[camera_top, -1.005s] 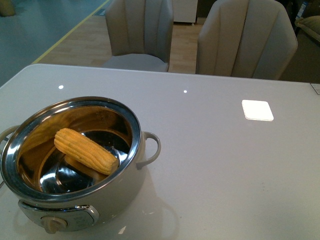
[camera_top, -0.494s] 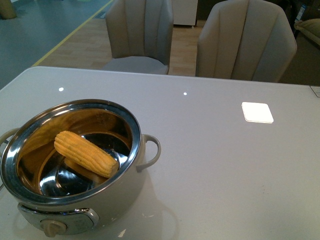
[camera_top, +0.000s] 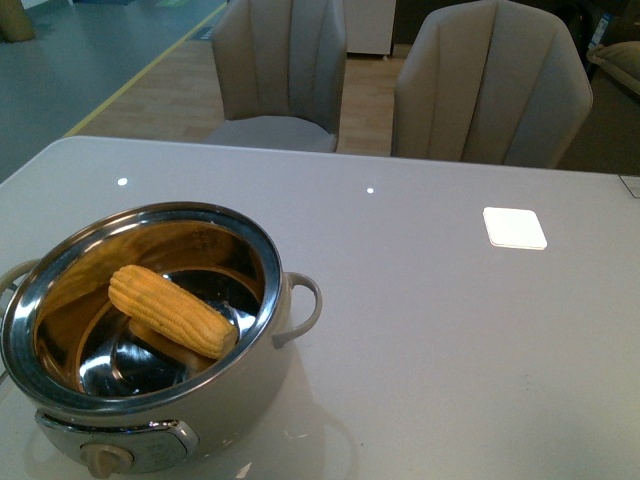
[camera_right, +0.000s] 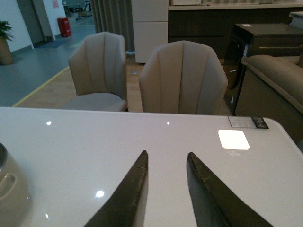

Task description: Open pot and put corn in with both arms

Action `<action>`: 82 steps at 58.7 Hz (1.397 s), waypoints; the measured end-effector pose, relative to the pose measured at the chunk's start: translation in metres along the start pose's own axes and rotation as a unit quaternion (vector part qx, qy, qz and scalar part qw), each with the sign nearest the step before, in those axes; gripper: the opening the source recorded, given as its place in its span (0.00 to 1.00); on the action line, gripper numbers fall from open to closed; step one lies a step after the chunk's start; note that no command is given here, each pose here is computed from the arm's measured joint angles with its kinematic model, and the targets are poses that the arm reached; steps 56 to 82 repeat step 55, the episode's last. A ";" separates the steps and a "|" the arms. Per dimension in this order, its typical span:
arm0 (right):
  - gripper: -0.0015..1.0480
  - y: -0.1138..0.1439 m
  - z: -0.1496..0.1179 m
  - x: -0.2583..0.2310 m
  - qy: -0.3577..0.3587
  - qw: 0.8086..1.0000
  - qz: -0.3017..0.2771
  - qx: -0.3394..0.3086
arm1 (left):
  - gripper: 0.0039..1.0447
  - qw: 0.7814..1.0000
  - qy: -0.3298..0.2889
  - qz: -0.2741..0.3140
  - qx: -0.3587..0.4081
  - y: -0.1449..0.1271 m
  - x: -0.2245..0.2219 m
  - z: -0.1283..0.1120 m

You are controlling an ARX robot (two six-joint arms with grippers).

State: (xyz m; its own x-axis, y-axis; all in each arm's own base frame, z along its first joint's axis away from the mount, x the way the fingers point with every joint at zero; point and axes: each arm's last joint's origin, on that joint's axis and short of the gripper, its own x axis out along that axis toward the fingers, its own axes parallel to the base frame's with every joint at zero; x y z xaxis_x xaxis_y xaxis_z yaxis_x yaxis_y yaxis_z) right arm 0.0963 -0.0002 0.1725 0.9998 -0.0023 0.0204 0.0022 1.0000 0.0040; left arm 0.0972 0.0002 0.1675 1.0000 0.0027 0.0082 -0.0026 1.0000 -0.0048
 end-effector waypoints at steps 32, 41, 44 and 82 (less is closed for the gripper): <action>0.92 0.000 0.000 0.000 0.000 1.000 0.000 0.000 | 0.94 1.000 0.000 0.000 0.000 0.000 0.000 0.000; 0.92 0.000 0.000 0.000 0.000 1.000 0.000 0.000 | 0.94 1.000 0.000 0.000 0.000 0.000 0.000 0.000; 0.92 0.000 0.000 0.000 0.000 1.000 0.000 0.000 | 0.94 1.000 0.000 0.000 0.000 0.000 0.000 0.000; 0.92 0.000 0.000 0.000 0.000 1.000 0.000 0.000 | 0.94 1.000 0.000 0.000 0.000 0.000 0.000 0.000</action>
